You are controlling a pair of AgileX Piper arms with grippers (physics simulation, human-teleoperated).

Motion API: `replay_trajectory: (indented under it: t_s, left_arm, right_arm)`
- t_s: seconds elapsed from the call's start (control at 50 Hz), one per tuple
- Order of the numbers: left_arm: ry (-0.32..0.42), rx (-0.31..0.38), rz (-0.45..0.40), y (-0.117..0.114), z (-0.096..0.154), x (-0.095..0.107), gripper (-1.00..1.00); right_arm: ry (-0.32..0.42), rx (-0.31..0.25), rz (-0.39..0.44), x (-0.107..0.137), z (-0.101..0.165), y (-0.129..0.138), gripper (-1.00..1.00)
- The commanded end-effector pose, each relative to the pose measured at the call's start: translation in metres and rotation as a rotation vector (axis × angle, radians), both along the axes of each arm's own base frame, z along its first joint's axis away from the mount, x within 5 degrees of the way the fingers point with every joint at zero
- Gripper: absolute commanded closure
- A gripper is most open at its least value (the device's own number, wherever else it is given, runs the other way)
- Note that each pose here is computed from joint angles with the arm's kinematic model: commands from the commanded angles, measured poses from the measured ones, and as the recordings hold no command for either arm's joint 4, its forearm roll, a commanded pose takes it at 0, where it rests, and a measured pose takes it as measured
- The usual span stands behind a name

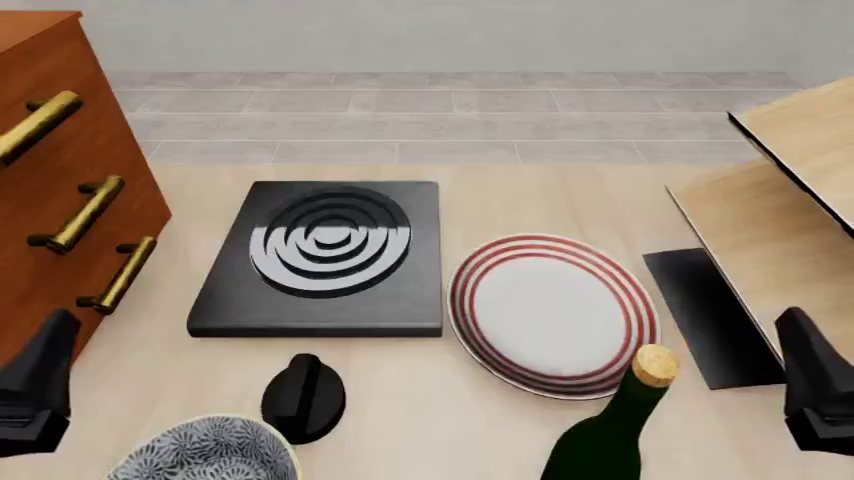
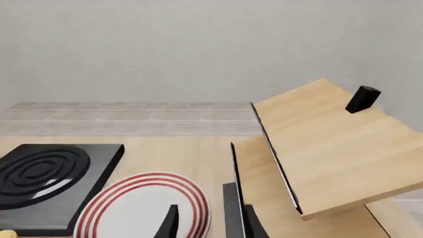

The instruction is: Put the bowl on the top of the cabinet.

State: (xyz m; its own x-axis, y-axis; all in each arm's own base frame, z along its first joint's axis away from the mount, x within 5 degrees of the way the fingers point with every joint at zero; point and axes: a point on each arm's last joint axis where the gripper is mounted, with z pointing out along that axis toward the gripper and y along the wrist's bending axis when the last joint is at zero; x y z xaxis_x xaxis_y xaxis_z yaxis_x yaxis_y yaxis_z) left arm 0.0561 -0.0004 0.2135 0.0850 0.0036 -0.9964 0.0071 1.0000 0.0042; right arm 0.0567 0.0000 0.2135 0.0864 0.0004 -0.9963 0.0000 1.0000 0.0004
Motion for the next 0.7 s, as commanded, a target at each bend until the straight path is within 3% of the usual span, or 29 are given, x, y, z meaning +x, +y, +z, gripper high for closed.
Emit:
replay_trajectory:
  t_s: [0.02, 0.34, 0.5, 0.7]
  left_arm:
    - [0.008, 0.009, -0.016, -0.001, 0.0, 0.0, -1.0]
    - [0.058, 0.005, 0.005, 0.0, -0.002, 0.002, -1.0]
    - [0.095, 0.014, -0.031, -0.002, 0.007, 0.006, -1.0]
    - [0.147, 0.037, -0.055, -0.003, 0.016, -0.004, -1.0]
  right_arm:
    - [0.002, 0.001, 0.0, 0.002, 0.001, 0.0, -1.0]
    - [0.001, 0.001, 0.0, 0.001, 0.001, 0.0, -1.0]
    - [0.002, 0.001, 0.0, 0.001, 0.001, 0.0, -1.0]
    - [0.002, 0.001, 0.0, 0.001, 0.001, 0.0, -1.0]
